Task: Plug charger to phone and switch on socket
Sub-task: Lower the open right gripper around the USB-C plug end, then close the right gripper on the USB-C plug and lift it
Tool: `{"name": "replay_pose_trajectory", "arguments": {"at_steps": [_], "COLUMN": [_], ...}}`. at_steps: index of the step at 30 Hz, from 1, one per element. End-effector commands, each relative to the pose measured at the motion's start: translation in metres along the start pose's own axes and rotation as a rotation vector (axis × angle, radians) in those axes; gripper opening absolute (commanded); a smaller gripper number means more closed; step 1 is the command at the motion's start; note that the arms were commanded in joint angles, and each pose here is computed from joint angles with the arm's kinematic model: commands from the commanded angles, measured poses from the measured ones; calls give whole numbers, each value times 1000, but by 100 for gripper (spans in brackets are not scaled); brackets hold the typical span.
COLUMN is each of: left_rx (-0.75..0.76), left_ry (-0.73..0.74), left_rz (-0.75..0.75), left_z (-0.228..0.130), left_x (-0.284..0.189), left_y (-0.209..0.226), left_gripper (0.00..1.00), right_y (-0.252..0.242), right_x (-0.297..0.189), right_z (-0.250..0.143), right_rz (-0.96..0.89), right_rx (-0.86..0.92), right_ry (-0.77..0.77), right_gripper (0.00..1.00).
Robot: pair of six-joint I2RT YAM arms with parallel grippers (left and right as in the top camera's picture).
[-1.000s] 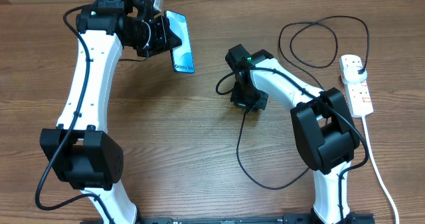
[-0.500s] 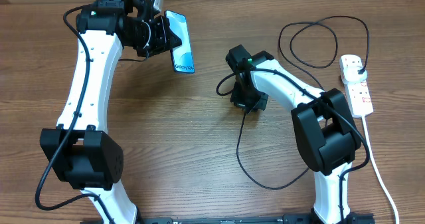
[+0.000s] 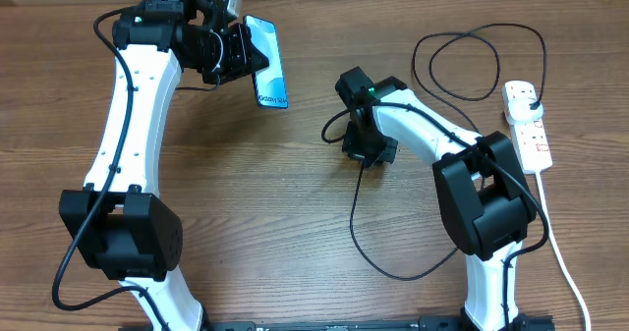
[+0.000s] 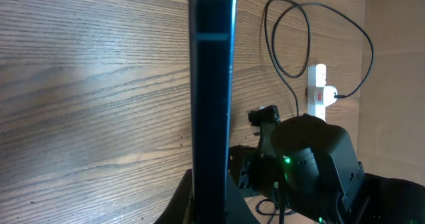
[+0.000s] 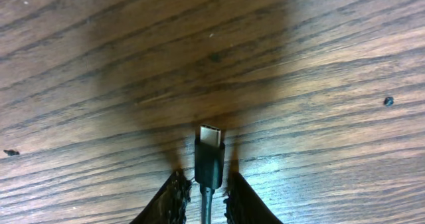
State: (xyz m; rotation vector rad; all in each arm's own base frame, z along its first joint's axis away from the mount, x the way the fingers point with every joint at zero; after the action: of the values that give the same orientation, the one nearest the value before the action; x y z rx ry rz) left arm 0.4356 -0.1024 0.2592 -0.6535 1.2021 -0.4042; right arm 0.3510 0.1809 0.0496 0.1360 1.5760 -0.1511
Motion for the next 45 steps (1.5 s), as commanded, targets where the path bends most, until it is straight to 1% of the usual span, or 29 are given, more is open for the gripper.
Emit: {"name": "replay_pose_trajectory", "arguments": {"at_steps": [1, 10, 11, 15, 20, 21, 23, 27, 29, 33, 36, 37, 41, 42, 45], "left_rx": [16, 16, 16, 16, 14, 13, 13, 14, 15, 29, 62, 99, 189, 222, 322], "left_ry": [-14, -14, -14, -14, -15, -16, -15, -11, -10, -11, -19, -29, -55, -63, -62], "left_rz": [-35, -36, -35, -35, -35, -35, -35, -48, -53, -92, -165, -239, -387, -456, -588], "left_z": [3, 3, 3, 3, 3, 3, 3, 3, 3, 5, 8, 12, 20, 23, 24], "left_x": [-6, -6, -6, -6, -7, -7, -7, -7, -7, -7, -9, -11, -19, -23, -34], "left_y": [-9, -9, -9, -9, -8, -8, -8, -10, -10, -16, -26, -36, -58, -69, -86], "left_gripper": [4, 4, 4, 4, 4, 4, 4, 4, 4, 4, 4, 4, 4, 4, 4], "right_y": [-8, -7, -8, -8, -8, -7, -7, -5, -1, 11, 17, 21, 29, 30, 30], "right_x": [22, 22, 22, 22, 22, 22, 21, 13, 3, -32, -62, -80, -123, -141, -161], "right_z": [-12, -14, -14, -14, -14, -14, -14, -9, -4, 7, 11, 10, -2, -9, -16], "right_rz": [-38, -26, -28, -28, -28, -27, -26, -13, 19, 155, 281, 367, 596, 674, 731], "right_rx": [-3, -2, -2, -2, -3, -2, -2, -6, -42, -158, -244, -307, -483, -550, -610], "right_ry": [60, 79, 77, 77, 78, 76, 76, 65, 62, 50, 38, 31, 3, -15, -51], "right_gripper": [20, 18, 16, 11, 10, 6, 4, 4, 4, 4, 4, 4, 4, 4, 4]}}
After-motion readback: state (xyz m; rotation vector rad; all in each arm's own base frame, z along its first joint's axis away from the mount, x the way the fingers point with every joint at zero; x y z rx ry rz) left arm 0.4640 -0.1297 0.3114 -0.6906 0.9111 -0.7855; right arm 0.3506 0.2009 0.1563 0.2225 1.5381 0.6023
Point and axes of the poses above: each gripper's point midway between its finger pads, its own x axis out along the fingers, its own y axis along the line the jaws close on, z = x × y, the point moved 5 cm from there along -x, back along the fingers, and after that the axes turned 5 degrees about -x, right-handed, at the moved point
